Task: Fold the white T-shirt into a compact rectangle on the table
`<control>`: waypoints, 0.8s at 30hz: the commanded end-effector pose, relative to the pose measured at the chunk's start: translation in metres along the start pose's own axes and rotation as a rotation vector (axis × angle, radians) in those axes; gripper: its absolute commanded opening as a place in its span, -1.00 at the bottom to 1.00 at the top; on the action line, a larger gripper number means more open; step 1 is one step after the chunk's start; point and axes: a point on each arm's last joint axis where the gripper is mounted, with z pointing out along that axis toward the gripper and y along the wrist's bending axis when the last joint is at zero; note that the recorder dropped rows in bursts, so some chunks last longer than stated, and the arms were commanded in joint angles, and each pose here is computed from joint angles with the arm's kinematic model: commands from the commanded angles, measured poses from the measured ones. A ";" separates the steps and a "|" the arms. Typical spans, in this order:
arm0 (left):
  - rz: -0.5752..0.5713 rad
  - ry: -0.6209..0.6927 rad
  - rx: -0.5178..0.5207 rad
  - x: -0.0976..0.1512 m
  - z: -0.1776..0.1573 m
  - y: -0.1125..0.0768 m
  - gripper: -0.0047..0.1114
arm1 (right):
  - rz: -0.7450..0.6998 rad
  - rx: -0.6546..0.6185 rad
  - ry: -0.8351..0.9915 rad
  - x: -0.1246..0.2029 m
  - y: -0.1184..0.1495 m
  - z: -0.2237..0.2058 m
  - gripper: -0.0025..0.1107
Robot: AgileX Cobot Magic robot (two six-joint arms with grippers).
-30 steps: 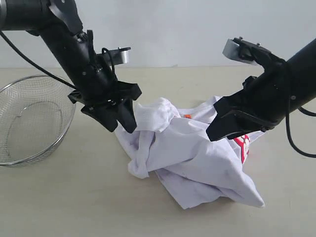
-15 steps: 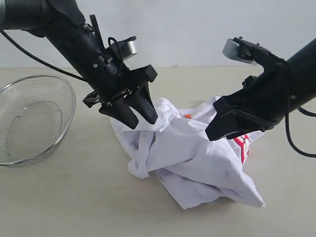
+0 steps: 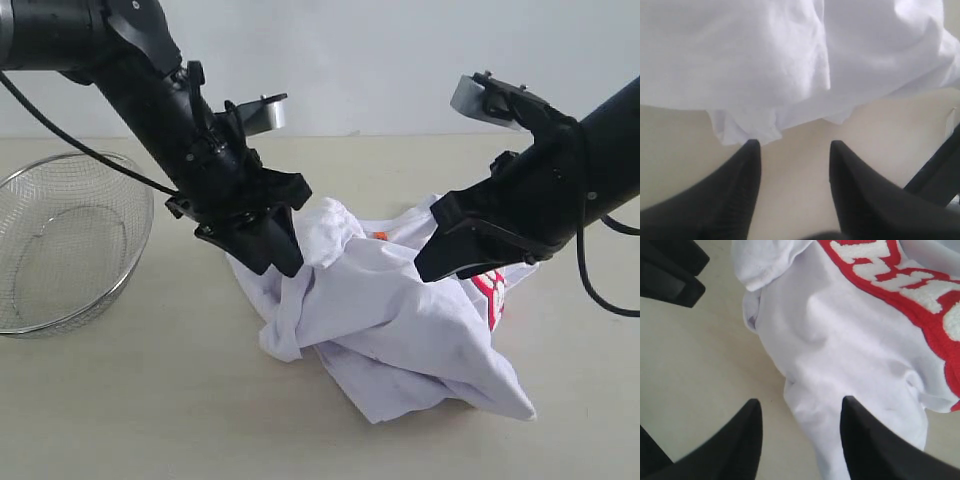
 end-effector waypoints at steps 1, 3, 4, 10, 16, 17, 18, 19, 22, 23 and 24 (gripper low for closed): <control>0.023 0.048 0.005 0.009 0.015 -0.014 -0.21 | 0.000 0.004 -0.012 -0.001 -0.001 -0.001 -0.20; 0.030 0.048 -0.007 0.012 0.023 -0.017 -0.21 | 0.000 0.005 -0.014 -0.001 -0.002 -0.001 -0.20; 0.035 0.026 -0.017 0.011 0.025 -0.017 -0.21 | 0.000 0.005 -0.014 -0.001 -0.002 -0.001 -0.20; 0.031 -0.104 -0.062 -0.001 0.027 -0.012 -0.21 | 0.000 0.005 -0.014 -0.001 -0.002 -0.001 -0.20; 0.113 -0.254 -0.222 -0.018 0.018 0.003 -0.32 | 0.000 0.000 -0.006 0.000 -0.001 -0.001 -0.20; 0.110 -0.300 -0.264 -0.024 0.010 0.008 -0.39 | 0.000 -0.003 -0.002 0.000 -0.001 -0.001 -0.20; 0.073 -0.356 -0.298 -0.031 -0.001 0.014 -0.48 | 0.000 -0.007 0.004 0.000 0.000 -0.001 -0.20; 0.030 -0.410 -0.318 -0.037 -0.011 0.020 -0.55 | 0.000 -0.009 0.006 0.001 0.000 -0.001 -0.20; -0.110 -0.542 -0.356 -0.049 -0.051 0.046 -0.79 | 0.000 -0.017 0.017 0.002 0.000 -0.001 -0.20; -0.138 -0.560 -0.354 -0.050 -0.061 0.052 -0.84 | 0.000 -0.020 0.022 0.002 0.001 -0.001 -0.20; -0.164 -0.559 -0.350 -0.050 -0.071 0.058 -0.84 | 0.000 -0.023 0.025 0.002 0.001 -0.001 -0.20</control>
